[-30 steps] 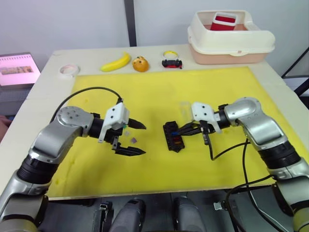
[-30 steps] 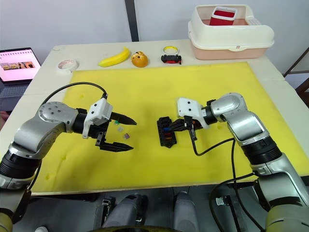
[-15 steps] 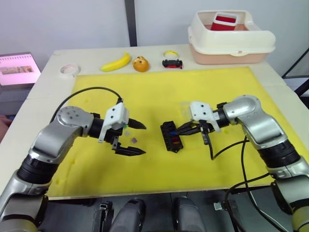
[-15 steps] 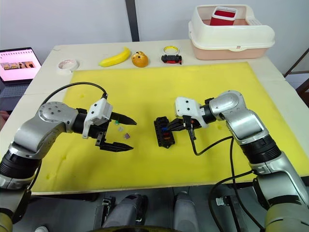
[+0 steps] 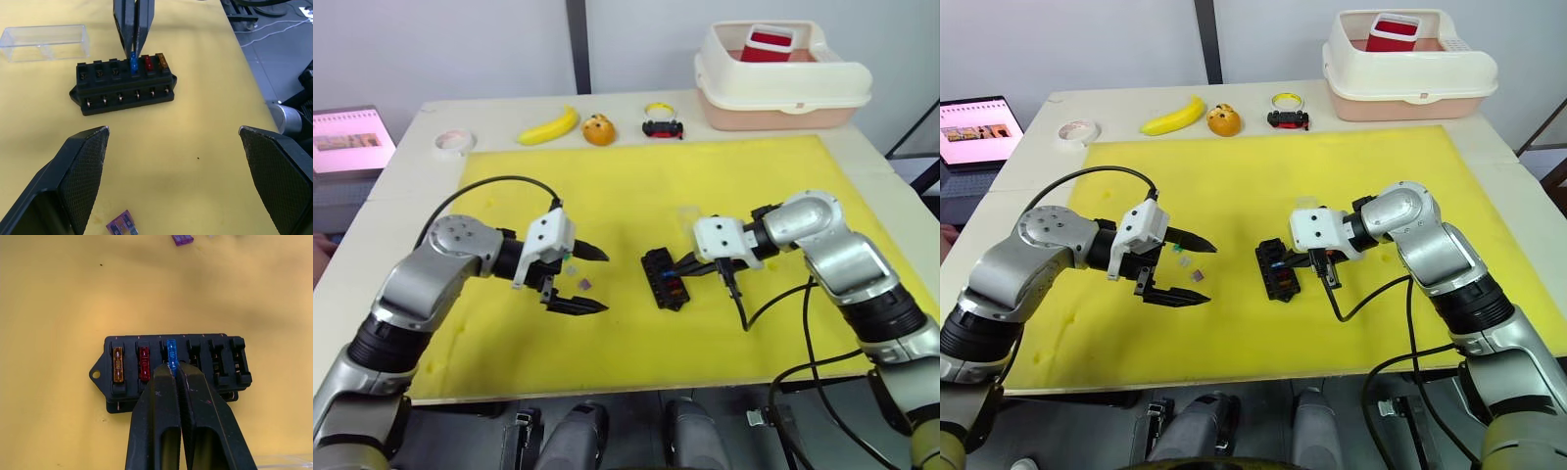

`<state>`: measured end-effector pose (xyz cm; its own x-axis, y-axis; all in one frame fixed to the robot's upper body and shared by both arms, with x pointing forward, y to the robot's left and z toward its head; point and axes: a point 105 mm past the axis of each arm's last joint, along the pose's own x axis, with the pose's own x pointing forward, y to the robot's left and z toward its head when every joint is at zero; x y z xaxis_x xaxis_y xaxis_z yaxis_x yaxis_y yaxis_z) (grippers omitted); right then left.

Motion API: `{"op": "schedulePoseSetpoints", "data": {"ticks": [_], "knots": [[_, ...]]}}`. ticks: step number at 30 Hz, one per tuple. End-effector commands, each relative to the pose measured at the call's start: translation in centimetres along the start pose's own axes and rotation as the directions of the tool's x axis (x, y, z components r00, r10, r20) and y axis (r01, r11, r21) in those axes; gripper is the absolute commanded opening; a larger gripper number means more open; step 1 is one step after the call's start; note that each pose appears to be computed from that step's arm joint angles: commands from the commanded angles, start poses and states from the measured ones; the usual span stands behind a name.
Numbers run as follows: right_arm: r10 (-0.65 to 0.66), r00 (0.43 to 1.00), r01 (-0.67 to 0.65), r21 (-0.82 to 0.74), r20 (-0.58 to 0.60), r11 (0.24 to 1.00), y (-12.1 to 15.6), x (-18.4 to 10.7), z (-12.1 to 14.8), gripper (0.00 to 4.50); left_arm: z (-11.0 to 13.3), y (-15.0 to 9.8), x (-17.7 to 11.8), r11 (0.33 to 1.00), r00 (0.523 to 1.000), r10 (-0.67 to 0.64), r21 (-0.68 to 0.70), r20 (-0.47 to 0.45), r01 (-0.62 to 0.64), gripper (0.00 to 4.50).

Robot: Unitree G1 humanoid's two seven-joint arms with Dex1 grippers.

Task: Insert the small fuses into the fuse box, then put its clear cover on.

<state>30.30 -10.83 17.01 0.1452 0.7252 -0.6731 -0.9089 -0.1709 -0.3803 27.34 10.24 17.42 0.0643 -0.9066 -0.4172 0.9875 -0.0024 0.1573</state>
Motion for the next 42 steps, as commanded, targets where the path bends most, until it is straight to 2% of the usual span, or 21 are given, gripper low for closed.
{"op": "schedulePoseSetpoints", "data": {"ticks": [1,6,9,11,13,15,17,21,25,28,35,42], "knots": [[-0.023,0.999,0.025,-0.054,0.044,0.998,-0.6,-1.2,2.3,0.00,0.6,0.1,0.0,0.999,1.000,0.001,0.043,0.001,-0.001,4.46],[-0.040,0.999,0.040,-0.094,-0.004,0.995,-0.9,-1.2,1.7,0.00,0.6,0.1,0.1,0.999,1.000,0.000,0.044,0.004,0.000,4.46],[-0.030,0.998,0.033,-0.034,0.063,0.999,-0.8,-1.3,2.7,0.00,0.6,0.1,0.1,0.999,1.000,-0.001,0.044,0.004,0.001,4.46],[-0.038,0.999,0.038,-0.025,0.018,0.999,-0.9,-1.2,1.7,0.00,0.6,0.0,0.1,0.999,1.000,-0.002,0.044,0.004,0.001,4.46],[-0.024,1.000,0.024,0.053,-0.005,0.998,-0.6,-1.0,0.8,0.00,0.6,0.0,0.1,0.999,1.000,-0.001,0.045,0.004,0.001,4.46],[-0.051,0.998,0.040,0.211,0.048,0.977,-1.1,-0.8,0.8,0.00,0.6,0.0,0.2,0.999,1.000,-0.001,0.045,0.005,0.000,4.46],[-0.077,0.994,0.053,0.298,0.071,0.953,-1.4,-0.8,1.0,0.00,0.6,0.0,0.2,0.999,1.000,0.000,0.045,0.005,0.000,4.46],[-0.095,0.995,0.098,0.282,-0.022,0.954,-1.2,-0.4,0.0,0.00,0.5,-0.1,0.4,0.999,1.000,-0.006,0.044,0.006,0.006,4.46],[-0.102,0.995,0.090,0.309,0.021,0.947,-1.0,-0.3,1.1,0.00,0.6,-0.2,0.6,0.999,1.000,-0.015,0.048,0.010,0.015,4.46],[-0.126,0.991,0.114,0.201,0.045,0.973,-1.1,-0.5,1.8,0.00,0.7,-0.2,0.7,0.999,1.000,-0.020,0.051,0.011,0.019,4.46],[-0.149,0.988,0.146,0.099,0.026,0.984,-1.4,-0.6,1.7,0.00,0.7,-0.2,0.7,0.998,1.000,-0.024,0.058,0.008,0.024,4.46],[-0.107,0.994,0.101,0.142,0.038,0.985,-0.8,-0.5,1.6,0.00,0.7,-0.1,0.7,0.998,1.000,-0.020,0.062,0.008,0.019,4.46]]}}
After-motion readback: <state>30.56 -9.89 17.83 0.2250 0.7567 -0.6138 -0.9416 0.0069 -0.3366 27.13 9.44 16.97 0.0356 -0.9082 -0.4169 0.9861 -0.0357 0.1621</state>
